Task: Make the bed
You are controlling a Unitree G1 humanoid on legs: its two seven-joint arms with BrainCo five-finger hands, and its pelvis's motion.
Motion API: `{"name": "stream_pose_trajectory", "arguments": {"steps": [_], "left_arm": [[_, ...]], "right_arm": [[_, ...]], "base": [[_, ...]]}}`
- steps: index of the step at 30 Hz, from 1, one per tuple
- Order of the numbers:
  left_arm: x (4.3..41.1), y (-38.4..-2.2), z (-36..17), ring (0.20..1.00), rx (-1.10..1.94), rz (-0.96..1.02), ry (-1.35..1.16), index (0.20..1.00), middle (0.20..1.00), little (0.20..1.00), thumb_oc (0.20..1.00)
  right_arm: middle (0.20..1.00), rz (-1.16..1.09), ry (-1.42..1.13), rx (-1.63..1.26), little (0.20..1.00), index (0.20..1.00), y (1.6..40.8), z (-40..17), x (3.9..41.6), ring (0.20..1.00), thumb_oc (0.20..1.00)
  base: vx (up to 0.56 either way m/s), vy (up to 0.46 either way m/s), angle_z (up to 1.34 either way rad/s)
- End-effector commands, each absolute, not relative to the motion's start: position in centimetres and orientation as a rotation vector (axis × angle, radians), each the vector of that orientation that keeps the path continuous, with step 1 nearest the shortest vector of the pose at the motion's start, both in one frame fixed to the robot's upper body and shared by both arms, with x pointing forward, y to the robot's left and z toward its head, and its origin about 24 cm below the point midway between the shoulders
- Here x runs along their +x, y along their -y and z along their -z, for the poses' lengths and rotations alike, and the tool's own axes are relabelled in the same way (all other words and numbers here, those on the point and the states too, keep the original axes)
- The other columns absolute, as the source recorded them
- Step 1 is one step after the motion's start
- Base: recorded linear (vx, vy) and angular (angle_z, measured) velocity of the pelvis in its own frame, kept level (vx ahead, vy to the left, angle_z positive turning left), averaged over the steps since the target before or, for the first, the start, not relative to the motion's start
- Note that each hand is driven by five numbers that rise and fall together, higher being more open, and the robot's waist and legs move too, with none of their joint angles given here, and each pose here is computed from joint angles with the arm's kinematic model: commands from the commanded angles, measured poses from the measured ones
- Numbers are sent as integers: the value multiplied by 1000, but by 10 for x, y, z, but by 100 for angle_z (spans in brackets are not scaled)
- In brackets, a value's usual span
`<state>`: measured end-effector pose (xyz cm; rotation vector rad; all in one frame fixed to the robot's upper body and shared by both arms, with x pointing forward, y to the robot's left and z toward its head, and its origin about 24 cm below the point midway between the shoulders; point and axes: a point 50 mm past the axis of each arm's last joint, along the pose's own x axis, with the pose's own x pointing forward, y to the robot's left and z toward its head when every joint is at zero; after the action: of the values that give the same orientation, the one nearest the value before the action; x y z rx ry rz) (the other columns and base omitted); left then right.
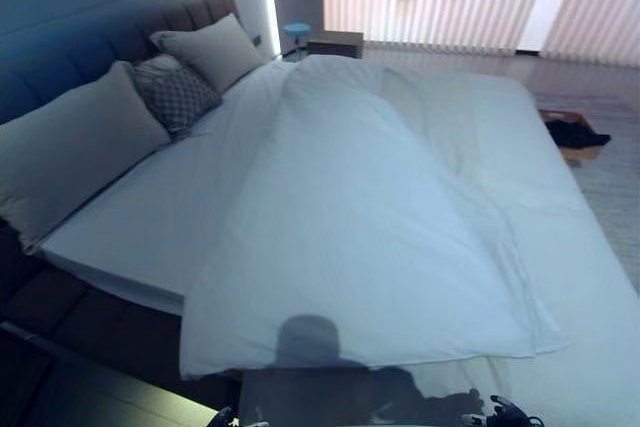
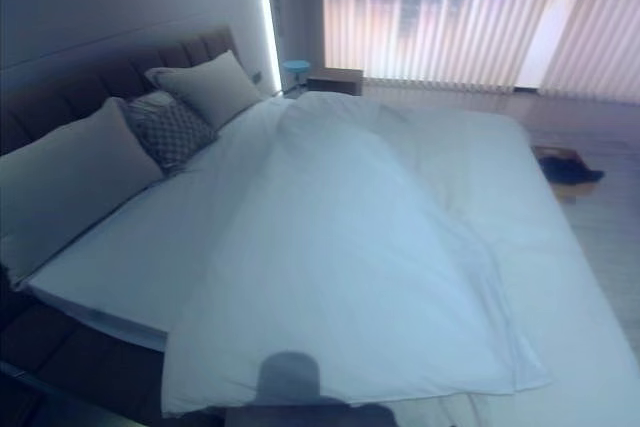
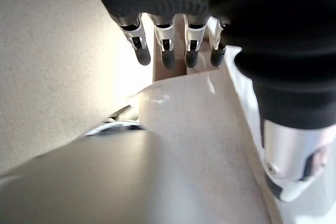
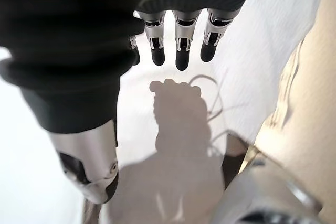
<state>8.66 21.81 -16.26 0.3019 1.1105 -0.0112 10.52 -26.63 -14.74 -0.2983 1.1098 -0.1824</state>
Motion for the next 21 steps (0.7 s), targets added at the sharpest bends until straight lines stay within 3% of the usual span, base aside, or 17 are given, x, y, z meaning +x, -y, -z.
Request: {"name": "stream_pose_trajectory", "arguments": {"steps": [1, 5, 11, 18, 21], "left_arm": [[114, -226, 152, 1000, 342, 33, -1004, 1000, 1000, 1000, 1000], [114, -226, 152, 1000, 317, 13, -995, 1000, 1000, 1000, 1000], [173, -219, 105, 1000, 117, -19, -617, 1000, 1000, 1000, 1000], [252, -158, 10, 1000, 27, 317, -177, 1000, 1000, 1000, 1000], [266, -143, -9, 1000, 87, 366, -92, 1000, 1000, 1000, 1000]], "right_arm": [[1000, 158, -994, -286, 1000, 1000, 258, 138, 144, 1000, 1000], [1000, 224, -953, -210, 1000, 1000, 260, 134, 148, 1000, 1000], [1000, 278, -642, -43, 1000, 1000, 256, 99, 192, 1000, 1000], [1000, 223, -212, 173, 1000, 1000, 232, 16, 272, 1000, 1000], [1000, 236, -170, 230, 1000, 1000, 226, 5, 284, 1000, 1000]], "base": [[-52, 174, -20], [-3, 119, -5], [-5, 47, 3], [-223, 36, -1], [-68, 7, -9]]}}
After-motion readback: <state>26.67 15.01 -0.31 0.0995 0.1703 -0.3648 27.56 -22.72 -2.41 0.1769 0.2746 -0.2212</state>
